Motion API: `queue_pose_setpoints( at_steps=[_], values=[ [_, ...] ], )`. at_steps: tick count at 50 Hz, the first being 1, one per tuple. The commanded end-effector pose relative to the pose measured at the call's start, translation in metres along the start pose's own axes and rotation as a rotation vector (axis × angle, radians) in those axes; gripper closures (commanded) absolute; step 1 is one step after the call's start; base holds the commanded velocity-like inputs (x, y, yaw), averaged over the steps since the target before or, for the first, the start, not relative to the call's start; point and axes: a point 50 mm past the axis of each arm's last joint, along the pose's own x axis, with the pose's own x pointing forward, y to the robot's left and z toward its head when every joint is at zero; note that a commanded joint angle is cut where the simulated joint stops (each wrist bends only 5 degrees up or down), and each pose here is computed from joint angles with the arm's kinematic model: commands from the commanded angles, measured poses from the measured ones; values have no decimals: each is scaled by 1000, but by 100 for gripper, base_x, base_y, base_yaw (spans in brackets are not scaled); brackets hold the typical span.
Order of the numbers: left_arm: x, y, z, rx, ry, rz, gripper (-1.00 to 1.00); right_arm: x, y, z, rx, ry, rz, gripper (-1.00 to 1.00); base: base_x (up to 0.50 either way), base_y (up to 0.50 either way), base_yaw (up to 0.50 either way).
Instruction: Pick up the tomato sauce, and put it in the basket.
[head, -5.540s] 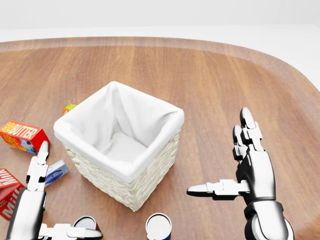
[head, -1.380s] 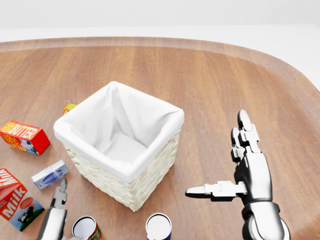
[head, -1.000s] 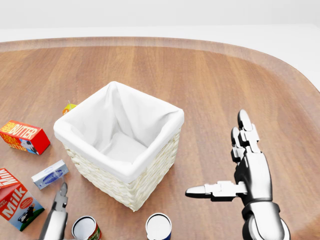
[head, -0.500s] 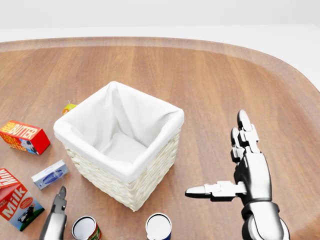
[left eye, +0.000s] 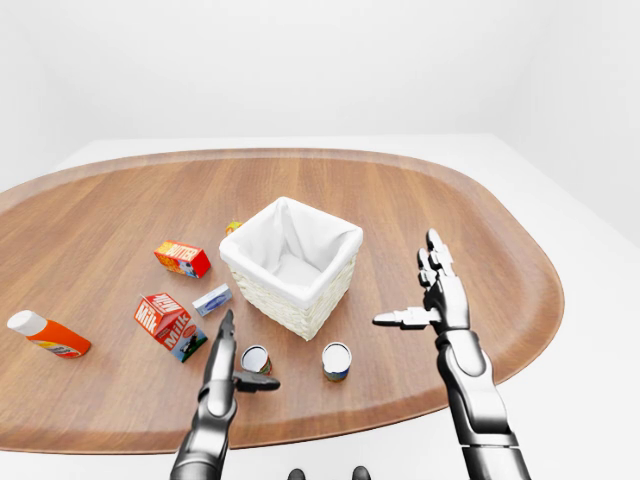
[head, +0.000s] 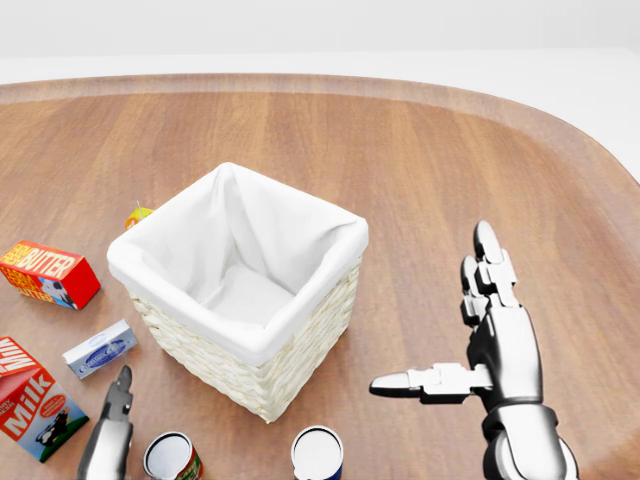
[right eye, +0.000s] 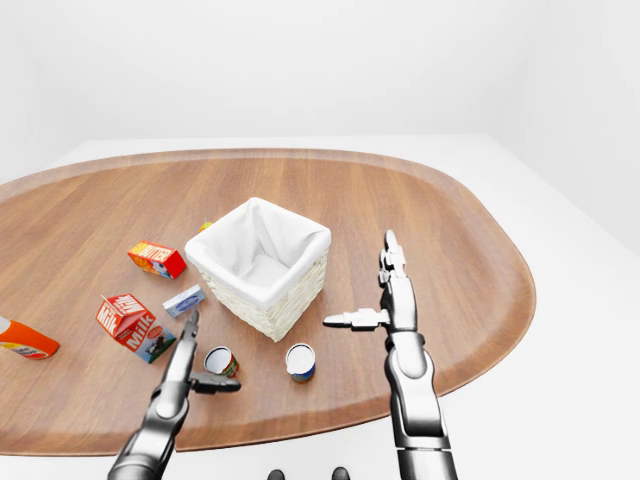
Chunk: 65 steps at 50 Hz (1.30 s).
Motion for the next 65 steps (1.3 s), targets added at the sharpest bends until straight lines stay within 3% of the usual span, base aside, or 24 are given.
queue_pose_setpoints(
  at_steps=[1,39,40,42,43,65],
  values=[
    [2,0,-1,2,8,-1,-100,0,0,-1,0,0,0,-100,0,0,0],
    [6,-6,-6,11,48,-15,-100,0,0,0,1,2,-1,-100,0,0,0],
    [6,-7,-6,12,51,-19,-91,0,0,0,1,1,-1,-100,0,0,0],
    [6,-7,-7,11,54,-21,0,0,0,0,2,2,-1,-100,0,0,0],
    [6,-7,-6,10,52,-22,95,0,0,0,2,1,-1,-100,0,0,0],
    [5,-8,-5,11,42,-27,100,0,-1,1,5,2,-1,-100,0,0,0]
  ],
)
